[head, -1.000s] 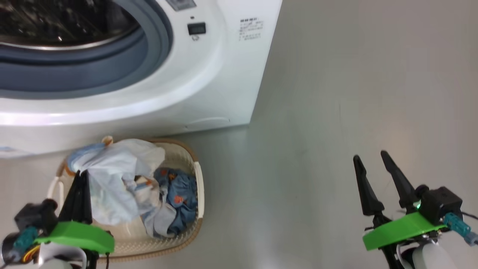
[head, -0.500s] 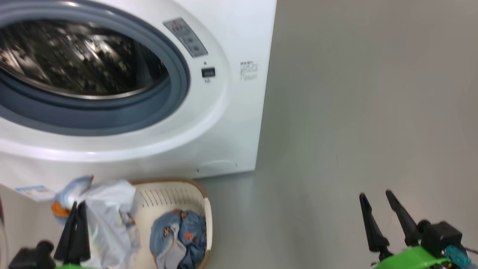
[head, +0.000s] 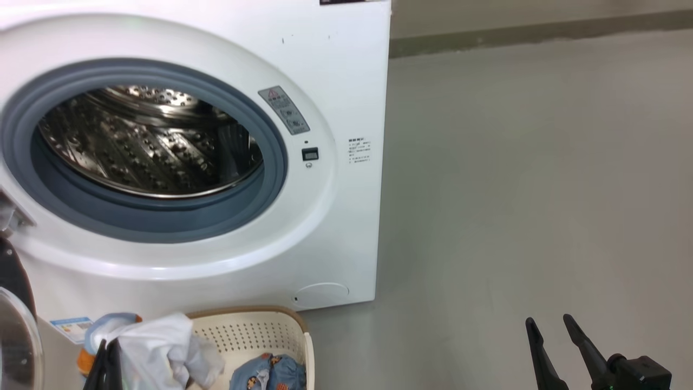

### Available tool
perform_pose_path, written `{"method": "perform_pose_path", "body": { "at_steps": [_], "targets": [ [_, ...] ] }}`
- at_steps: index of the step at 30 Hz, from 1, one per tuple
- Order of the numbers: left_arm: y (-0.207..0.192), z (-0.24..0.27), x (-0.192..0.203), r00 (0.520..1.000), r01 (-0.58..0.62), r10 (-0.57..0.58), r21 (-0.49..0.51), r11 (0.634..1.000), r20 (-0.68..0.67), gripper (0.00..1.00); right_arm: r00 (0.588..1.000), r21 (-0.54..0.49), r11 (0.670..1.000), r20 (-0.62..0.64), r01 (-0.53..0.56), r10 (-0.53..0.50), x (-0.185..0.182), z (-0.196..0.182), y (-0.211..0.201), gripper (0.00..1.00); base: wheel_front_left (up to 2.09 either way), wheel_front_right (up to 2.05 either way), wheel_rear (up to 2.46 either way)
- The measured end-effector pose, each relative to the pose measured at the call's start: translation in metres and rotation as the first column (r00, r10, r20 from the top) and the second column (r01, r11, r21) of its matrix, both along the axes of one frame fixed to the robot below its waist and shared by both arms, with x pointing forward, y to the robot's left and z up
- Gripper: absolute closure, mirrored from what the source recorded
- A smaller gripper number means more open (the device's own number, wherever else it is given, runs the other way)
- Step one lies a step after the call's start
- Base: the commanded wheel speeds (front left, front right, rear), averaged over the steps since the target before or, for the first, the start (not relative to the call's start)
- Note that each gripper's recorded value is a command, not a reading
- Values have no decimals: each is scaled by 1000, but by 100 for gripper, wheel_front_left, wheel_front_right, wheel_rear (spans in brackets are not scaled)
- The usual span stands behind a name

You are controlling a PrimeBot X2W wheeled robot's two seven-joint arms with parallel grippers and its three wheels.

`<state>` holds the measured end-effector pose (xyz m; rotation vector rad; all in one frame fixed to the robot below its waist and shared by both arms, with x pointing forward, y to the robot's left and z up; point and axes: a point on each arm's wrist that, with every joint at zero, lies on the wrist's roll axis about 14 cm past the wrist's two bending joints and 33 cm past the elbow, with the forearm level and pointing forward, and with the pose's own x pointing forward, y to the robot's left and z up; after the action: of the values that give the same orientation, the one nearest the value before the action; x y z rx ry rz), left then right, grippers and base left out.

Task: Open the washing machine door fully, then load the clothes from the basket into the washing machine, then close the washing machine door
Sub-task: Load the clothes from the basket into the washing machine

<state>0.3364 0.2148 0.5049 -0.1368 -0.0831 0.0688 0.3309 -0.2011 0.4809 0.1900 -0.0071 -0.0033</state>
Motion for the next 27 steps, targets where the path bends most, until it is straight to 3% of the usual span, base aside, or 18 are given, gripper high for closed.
{"method": "perform_pose_path", "body": {
  "at_steps": [20, 27],
  "targets": [
    [1, -17, -1, 999, -16, 13, -47, 999, -50, 100, 1000, 0, 1000, -17, -5, 5, 3, -5, 1, 0, 0, 0, 0],
    [-11, -17, 39, 999, 16, -19, -75, 997, -40, 100, 998, 3, 1000, -62, -4, 4, 10, -19, 2, 0, 0, 0, 0]
  ]
}}
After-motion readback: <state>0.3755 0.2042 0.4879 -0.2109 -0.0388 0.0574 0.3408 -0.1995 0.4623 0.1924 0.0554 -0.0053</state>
